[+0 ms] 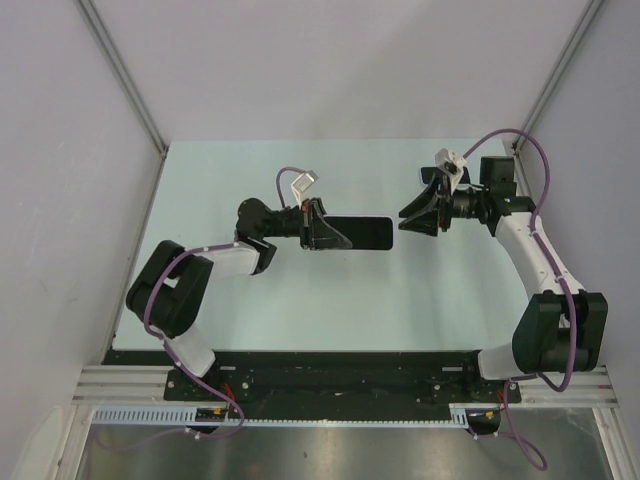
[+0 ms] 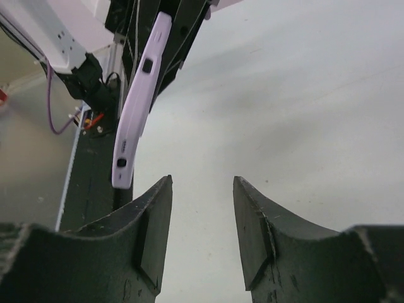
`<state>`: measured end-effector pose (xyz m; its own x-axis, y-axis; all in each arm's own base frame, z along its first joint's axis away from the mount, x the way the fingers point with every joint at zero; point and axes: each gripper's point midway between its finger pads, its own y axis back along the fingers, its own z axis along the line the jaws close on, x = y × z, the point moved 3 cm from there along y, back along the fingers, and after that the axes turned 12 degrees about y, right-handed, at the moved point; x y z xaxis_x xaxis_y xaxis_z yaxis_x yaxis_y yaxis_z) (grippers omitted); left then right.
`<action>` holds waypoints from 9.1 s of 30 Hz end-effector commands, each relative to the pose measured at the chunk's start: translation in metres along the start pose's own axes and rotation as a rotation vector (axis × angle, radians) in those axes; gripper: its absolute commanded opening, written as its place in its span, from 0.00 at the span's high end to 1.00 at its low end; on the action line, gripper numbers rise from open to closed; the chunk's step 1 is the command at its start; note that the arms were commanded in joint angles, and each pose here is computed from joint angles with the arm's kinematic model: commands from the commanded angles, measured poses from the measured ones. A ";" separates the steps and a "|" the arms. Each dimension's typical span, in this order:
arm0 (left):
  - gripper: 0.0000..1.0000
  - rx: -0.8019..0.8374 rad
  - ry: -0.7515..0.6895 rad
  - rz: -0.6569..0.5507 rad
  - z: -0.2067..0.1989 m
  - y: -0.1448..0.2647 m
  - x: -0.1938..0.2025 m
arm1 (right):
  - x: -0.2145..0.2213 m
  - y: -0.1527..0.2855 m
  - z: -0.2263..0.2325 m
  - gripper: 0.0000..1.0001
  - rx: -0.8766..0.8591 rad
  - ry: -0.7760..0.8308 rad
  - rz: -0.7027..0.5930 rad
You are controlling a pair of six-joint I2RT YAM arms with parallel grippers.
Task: Take the phone out of the phone case
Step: Remove the phone case from the phone.
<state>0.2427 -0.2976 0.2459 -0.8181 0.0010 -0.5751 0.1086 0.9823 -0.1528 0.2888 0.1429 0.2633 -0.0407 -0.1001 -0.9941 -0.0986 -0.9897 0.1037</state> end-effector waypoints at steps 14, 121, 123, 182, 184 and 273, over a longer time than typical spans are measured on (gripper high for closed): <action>1.00 0.115 -0.406 -0.129 -0.031 0.009 -0.025 | -0.056 -0.009 0.005 0.49 -0.008 -0.088 -0.053; 1.00 0.202 -0.671 -0.094 -0.108 0.014 -0.023 | -0.043 -0.028 0.005 0.68 0.080 -0.011 -0.108; 1.00 0.199 -0.663 -0.100 -0.107 0.015 -0.024 | -0.038 -0.029 0.007 0.67 0.079 -0.027 -0.063; 1.00 0.146 -0.555 -0.127 -0.072 0.017 -0.029 | -0.059 -0.041 0.007 0.63 0.047 -0.132 -0.089; 1.00 0.151 -0.555 -0.122 -0.073 0.015 -0.027 | -0.059 -0.042 0.005 0.64 0.065 -0.126 -0.088; 1.00 -0.007 -0.566 -0.478 -0.060 0.058 -0.067 | -0.015 -0.096 0.027 0.51 -0.212 -0.320 -0.020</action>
<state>0.2582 -0.2494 0.2457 -0.7223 -0.2396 -0.6487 -0.1522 0.9701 -0.1888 0.2948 0.2299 0.2664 -0.3409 -0.0427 -0.9391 -0.0273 -0.9981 0.0553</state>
